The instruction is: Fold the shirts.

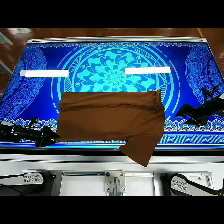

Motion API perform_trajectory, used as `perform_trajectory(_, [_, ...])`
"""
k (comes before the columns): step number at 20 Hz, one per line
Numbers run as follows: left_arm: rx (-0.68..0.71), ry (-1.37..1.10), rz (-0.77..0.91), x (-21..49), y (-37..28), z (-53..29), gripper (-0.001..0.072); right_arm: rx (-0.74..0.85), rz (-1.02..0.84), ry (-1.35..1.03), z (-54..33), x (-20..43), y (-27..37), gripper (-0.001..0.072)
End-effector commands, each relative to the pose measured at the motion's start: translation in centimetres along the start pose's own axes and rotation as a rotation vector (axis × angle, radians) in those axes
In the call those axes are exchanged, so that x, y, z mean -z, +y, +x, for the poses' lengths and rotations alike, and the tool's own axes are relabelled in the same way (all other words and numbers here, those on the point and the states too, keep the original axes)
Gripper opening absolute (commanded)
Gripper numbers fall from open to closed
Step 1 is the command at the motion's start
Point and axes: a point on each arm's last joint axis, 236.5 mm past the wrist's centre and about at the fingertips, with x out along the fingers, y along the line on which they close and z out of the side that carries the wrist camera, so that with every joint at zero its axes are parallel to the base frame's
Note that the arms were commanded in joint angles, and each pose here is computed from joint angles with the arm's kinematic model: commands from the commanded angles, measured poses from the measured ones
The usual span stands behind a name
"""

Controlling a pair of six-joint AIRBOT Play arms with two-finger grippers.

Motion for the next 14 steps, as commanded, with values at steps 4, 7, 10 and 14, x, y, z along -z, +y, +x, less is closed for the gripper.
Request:
perform_trajectory(4, [0.007, -0.024, -0.009, -0.6, 0.0, 0.2, 0.0059, 0.05, -0.016, 0.11, 1.7, 3.0, -1.8, 0.0662])
perform_trajectory(7, [0.023, 0.002, 0.021, 0.1, -0.5, 0.0, 0.0041, 0.015, -0.006, 0.239, 4.7, 7.2, -2.1, 0.0662])
perform_trajectory(10, [0.039, 0.029, 0.048, 0.7, -0.8, 0.0, 0.0041, -0.105, 0.04, 0.25, 7.5, 8.9, -0.1, 0.0662])
perform_trajectory(14, [0.051, 0.05, 0.056, 1.2, -1.1, 0.0, 0.004, -0.164, 0.102, 0.178, 10.3, 8.6, 0.9, 0.0651])
